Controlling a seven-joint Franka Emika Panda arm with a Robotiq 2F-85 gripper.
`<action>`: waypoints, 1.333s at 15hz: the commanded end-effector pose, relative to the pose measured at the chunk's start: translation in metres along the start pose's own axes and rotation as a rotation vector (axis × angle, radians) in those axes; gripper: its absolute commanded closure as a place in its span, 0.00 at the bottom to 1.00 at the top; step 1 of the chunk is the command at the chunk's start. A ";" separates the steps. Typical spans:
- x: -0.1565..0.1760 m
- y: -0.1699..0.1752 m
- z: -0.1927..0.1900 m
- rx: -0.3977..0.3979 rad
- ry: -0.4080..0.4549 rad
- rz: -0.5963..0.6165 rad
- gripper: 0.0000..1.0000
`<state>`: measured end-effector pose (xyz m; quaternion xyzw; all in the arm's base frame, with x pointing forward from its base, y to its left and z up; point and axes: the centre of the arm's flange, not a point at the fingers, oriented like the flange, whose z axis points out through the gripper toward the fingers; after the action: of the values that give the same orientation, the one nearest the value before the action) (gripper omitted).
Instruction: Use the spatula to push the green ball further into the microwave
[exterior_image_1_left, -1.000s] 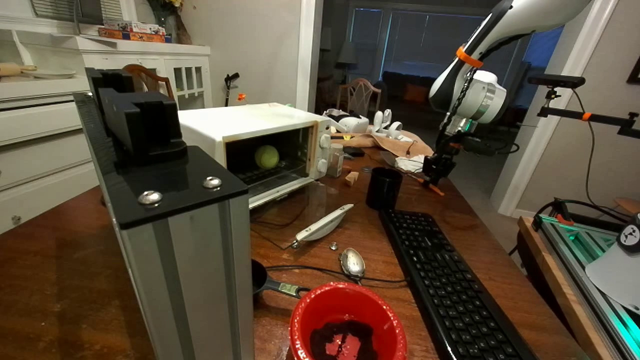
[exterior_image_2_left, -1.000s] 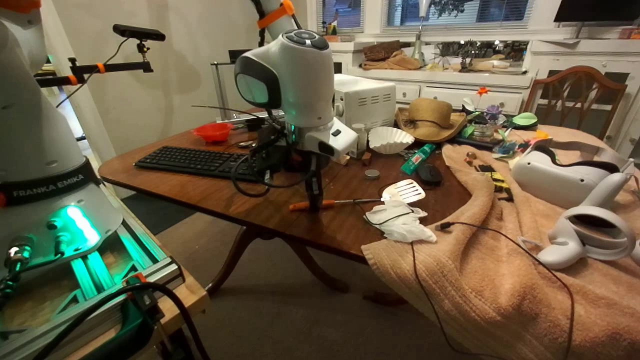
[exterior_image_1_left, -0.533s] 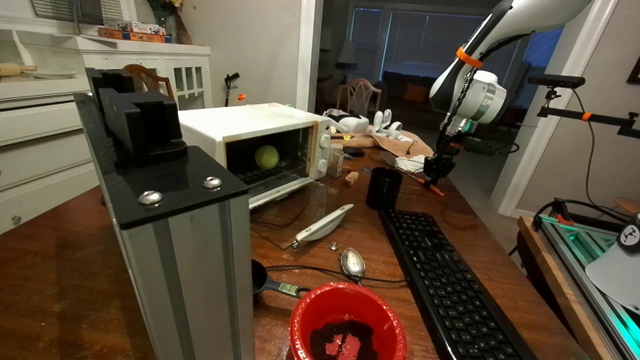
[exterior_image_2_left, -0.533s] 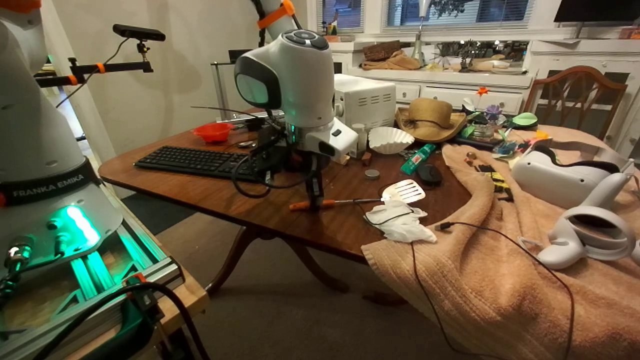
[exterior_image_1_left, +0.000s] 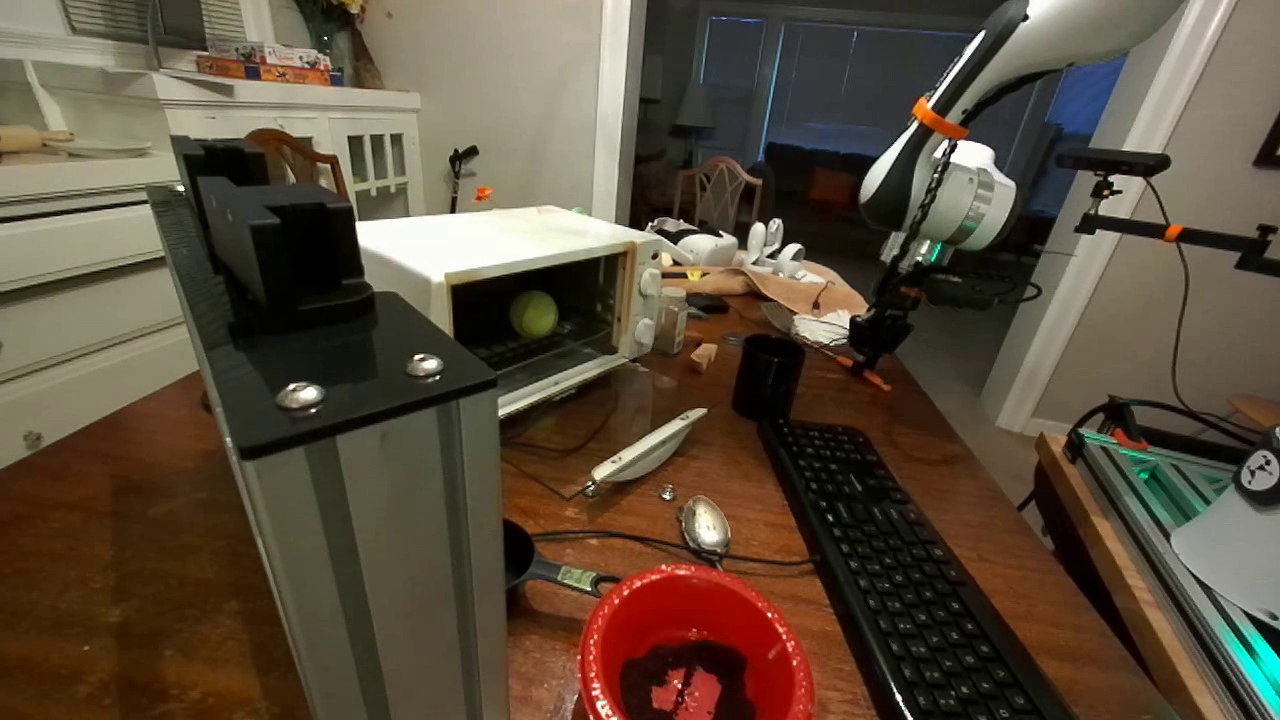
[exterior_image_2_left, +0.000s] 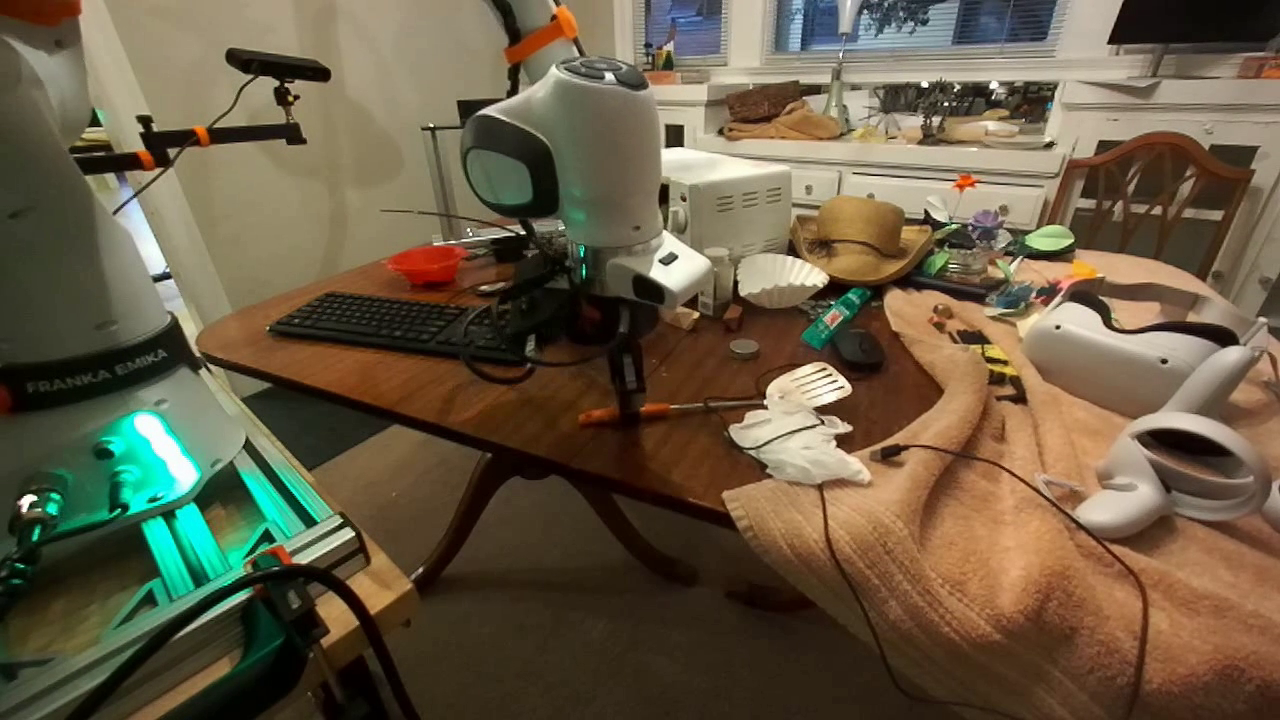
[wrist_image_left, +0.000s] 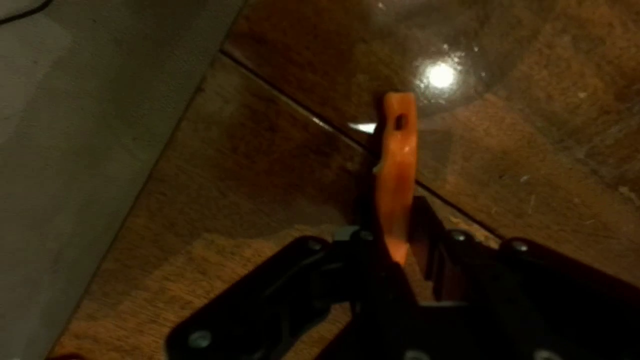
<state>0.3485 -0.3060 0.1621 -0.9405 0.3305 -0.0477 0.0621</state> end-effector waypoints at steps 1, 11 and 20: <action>-0.029 -0.007 -0.040 -0.122 -0.049 0.085 0.95; -0.057 -0.011 -0.073 -0.298 -0.171 0.162 0.95; -0.068 -0.059 -0.071 -0.369 -0.366 0.109 0.95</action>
<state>0.3269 -0.2379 0.2168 -0.9159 0.3655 0.1558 -0.0564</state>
